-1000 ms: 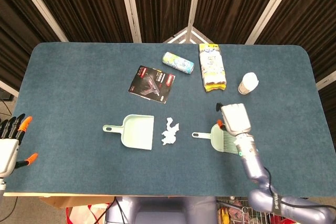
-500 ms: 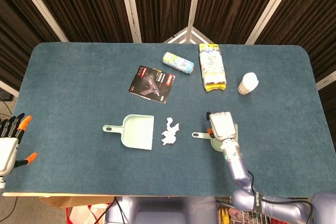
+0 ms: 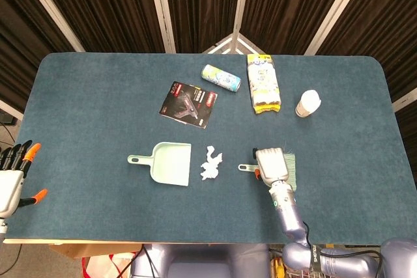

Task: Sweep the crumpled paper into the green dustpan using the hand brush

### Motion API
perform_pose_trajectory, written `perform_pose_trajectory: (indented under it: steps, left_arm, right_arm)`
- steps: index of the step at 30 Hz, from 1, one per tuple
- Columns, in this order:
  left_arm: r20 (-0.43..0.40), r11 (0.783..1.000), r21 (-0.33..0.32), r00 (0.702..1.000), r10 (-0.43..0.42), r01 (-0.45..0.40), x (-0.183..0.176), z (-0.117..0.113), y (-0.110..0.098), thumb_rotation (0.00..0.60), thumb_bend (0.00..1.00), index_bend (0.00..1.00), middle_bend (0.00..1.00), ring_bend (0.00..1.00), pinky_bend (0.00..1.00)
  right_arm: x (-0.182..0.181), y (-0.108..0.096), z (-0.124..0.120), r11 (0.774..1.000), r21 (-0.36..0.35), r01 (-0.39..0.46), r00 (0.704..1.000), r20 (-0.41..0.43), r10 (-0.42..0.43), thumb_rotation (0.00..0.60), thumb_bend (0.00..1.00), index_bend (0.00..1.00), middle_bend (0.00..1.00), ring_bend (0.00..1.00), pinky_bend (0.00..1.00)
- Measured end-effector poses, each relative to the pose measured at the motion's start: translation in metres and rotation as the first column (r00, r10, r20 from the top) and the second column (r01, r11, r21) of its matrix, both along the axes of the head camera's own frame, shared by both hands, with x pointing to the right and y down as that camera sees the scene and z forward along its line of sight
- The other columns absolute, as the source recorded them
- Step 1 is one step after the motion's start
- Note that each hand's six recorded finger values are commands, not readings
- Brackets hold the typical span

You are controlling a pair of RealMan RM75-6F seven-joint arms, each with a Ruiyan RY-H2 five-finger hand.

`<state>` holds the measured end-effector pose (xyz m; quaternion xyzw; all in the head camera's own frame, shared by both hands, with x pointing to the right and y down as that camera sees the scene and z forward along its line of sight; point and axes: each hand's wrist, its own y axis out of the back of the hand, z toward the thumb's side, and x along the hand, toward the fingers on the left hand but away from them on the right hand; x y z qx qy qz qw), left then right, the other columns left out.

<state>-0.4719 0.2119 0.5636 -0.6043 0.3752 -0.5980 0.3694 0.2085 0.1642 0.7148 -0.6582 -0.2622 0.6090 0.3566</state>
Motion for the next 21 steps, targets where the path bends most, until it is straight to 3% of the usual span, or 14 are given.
perform_pose_trajectory:
  steps: [21]
  left_arm:
    - [-0.005,1.000,0.002,1.000,-0.001,0.001,0.000,-0.002,0.000,0.600,0.00,0.00,0.00,0.00,0.00]
  right_arm:
    - [-0.008,0.009,0.002,1.000,-0.014,-0.024,1.000,0.009,0.024,0.600,0.31,0.44,0.89,0.92,0.81]
